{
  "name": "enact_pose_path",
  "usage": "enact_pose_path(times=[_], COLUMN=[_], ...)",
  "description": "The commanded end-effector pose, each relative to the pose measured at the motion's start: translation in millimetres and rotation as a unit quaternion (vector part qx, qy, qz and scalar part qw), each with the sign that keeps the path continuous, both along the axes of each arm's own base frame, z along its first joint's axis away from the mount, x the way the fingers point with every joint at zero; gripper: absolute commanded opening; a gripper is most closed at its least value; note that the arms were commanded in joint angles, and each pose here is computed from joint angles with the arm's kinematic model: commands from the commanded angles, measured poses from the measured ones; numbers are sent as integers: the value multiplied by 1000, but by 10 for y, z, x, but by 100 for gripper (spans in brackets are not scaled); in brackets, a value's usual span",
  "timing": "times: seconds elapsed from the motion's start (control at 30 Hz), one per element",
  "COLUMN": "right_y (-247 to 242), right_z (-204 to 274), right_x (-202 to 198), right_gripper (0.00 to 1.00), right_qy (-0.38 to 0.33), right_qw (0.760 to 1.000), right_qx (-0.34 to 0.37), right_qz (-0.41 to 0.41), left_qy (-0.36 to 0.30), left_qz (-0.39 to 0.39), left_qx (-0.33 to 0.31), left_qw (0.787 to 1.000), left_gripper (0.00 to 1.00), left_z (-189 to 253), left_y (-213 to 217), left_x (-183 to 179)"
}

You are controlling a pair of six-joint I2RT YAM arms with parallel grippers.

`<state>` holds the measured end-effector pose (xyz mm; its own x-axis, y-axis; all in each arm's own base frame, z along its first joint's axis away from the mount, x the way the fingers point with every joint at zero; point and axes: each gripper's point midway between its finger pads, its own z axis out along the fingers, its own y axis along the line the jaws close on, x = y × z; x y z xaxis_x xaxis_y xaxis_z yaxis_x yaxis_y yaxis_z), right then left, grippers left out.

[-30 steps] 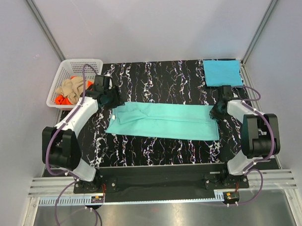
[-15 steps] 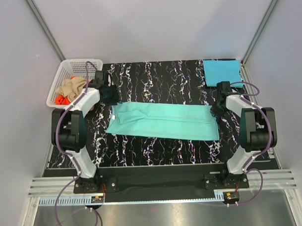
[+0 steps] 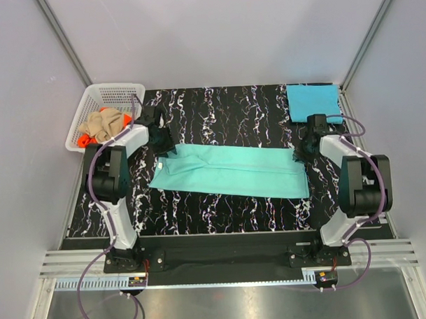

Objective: Fold and stack the t-shirts
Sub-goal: Fold the tshirt

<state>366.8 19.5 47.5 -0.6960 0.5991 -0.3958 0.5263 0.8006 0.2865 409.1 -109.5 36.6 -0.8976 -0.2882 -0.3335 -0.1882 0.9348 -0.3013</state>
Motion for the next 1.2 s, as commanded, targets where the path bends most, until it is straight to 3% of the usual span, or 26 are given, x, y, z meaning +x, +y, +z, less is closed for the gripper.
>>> enact_pose_path(times=[0.0,0.4,0.7,0.97,1.17], right_y=[24,-330,-187,-127,-94], right_z=[-335,-459,-208,190,221], right_x=[-92,-327,-321,-208,26], right_gripper=[19,18,18,20,19], right_qy=[32,50,3,-36,-50], right_qw=[999,994,995,996,996], right_qx=[13,-39,6,19,27], right_qz=[-10,-94,-102,-79,-65], left_qy=[-1,16,-19,-70,-103], left_qz=[31,83,48,47,10], left_qx=[30,93,21,55,15], left_qw=[999,992,998,995,995], left_gripper=[46,46,46,50,50], left_z=[-44,-214,67,511,645], left_y=[115,372,-14,-25,-264], left_x=[123,75,498,630,719])
